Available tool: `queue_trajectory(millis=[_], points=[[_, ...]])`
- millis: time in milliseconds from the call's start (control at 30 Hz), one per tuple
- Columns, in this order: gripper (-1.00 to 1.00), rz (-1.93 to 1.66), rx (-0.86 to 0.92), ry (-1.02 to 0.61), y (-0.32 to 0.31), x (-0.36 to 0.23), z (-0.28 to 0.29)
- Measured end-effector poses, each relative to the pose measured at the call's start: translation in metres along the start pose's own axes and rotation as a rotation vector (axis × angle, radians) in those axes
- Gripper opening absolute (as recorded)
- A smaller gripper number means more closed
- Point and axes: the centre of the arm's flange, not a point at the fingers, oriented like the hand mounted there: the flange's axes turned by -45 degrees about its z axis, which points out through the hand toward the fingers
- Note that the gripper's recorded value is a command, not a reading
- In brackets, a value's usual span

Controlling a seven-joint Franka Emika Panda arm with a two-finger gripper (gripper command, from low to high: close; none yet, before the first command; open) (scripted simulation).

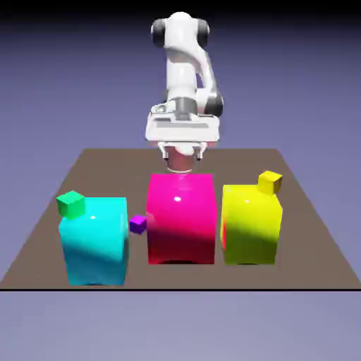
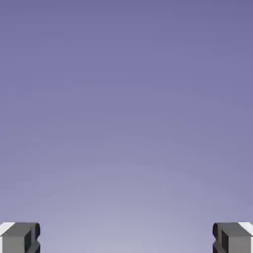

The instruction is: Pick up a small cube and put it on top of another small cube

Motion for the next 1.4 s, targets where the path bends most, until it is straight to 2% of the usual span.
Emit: queue_trajectory(millis=[300, 567, 733, 867, 1367, 1400], points=[[0.0, -0.454, 0.249, -0.033, -0.205, -0.038, 0.008], [0.0, -0.782, 0.503, -0.161, -0.344, -0.174, -0.017], [0.0, -0.807, 0.533, -0.372, -0.335, -0.272, -0.007], [0.0, -0.535, 0.346, -0.551, -0.237, -0.285, 0.045], [0.0, -0.569, 0.333, -0.558, -0.233, -0.339, 0.099], [-1.0, -0.569, 0.332, -0.558, -0.233, -0.34, 0.1]])
